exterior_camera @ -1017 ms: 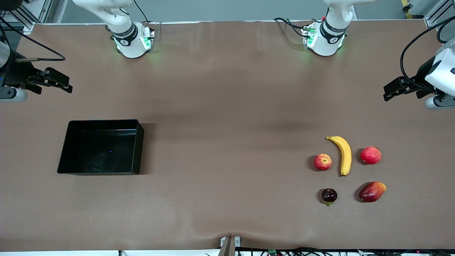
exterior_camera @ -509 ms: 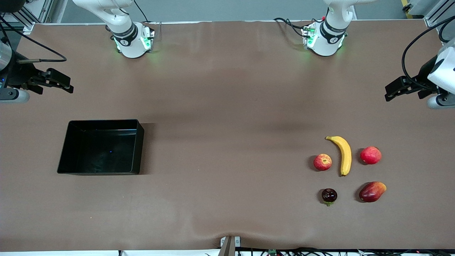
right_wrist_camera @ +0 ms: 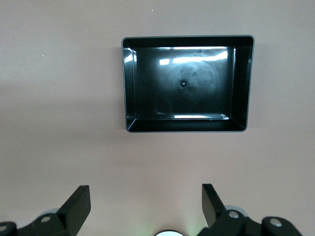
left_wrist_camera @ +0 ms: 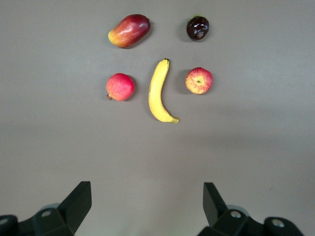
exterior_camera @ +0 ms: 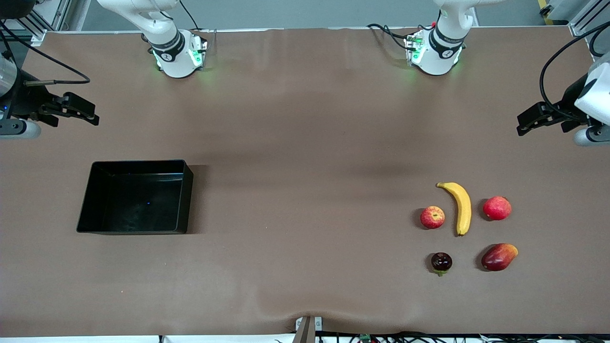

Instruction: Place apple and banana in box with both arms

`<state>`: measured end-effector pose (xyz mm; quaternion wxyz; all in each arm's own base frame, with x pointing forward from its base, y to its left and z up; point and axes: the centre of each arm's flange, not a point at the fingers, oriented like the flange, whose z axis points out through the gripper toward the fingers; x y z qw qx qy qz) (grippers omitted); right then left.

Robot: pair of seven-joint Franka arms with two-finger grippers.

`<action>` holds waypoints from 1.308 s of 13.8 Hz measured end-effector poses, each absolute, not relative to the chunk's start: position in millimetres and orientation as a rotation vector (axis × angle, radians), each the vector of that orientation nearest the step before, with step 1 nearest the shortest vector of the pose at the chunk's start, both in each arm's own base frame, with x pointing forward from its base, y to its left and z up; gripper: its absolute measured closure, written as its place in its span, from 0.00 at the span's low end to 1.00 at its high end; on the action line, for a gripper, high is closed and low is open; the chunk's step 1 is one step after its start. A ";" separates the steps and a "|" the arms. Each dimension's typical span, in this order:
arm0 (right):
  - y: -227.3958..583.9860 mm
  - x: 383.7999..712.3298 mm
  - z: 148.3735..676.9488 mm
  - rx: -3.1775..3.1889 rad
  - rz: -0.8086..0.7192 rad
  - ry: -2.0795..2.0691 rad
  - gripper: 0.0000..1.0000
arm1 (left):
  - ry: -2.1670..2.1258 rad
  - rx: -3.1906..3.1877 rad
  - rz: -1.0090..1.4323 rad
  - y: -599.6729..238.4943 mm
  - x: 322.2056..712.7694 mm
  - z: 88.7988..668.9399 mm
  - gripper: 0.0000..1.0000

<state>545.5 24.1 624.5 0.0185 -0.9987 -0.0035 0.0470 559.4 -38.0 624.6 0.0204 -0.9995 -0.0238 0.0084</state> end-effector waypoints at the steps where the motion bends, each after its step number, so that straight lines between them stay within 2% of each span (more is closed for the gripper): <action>1: 24.1 545.7 623.5 -3.101 0.148 -0.011 0.00 | -0.074 -3.100 0.026 -38.0 559.4 624.6 0.00; 5: 24.0 547.9 617.4 -3.101 0.154 -0.010 0.00 | -0.074 -3.100 0.026 -38.1 559.4 624.6 0.00; 11: 4.8 562.9 580.2 -3.108 0.171 0.044 0.00 | -0.073 -3.099 0.036 -38.3 558.4 625.1 0.00; 18: -104.4 619.8 471.5 -3.118 0.118 0.062 0.00 | -0.072 -3.099 0.035 -38.8 558.3 626.0 0.00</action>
